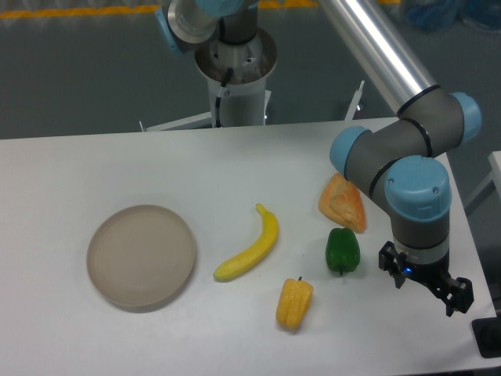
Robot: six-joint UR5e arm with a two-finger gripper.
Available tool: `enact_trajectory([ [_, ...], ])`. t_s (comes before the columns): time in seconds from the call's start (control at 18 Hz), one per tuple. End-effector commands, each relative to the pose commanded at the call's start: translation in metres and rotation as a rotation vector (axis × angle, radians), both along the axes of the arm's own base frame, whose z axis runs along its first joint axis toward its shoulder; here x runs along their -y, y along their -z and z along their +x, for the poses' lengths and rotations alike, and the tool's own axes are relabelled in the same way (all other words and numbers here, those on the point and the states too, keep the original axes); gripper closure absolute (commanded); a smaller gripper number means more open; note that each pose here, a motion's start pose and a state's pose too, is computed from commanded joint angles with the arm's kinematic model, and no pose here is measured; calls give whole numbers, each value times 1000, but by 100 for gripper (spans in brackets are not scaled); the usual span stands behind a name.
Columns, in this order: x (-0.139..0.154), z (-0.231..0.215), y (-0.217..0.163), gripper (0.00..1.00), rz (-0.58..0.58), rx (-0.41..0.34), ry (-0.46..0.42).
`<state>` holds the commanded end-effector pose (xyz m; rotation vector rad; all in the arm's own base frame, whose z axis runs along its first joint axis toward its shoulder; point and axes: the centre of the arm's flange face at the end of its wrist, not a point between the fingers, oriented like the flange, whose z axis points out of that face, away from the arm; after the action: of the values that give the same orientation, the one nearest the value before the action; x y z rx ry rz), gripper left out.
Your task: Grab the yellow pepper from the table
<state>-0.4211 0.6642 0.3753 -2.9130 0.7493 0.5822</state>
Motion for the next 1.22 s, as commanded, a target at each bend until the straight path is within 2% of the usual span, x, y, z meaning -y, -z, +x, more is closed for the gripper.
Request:
enact_trajectory([
  [0.17,-1,3,1,0,-5,-3,-2],
  [0.33,4,7,-12,0,-7,-31,-45],
  [0.44,20,20,-16,0,10,7,-115],
  [0.61,40,48,-27,0,114,136,-250],
  [0.83,36,72,-18,0,214,318,-387],
  [1.0,26,95,14,0,180,402,-365],
  [1.22,23,114,44,0,126,417,-358],
])
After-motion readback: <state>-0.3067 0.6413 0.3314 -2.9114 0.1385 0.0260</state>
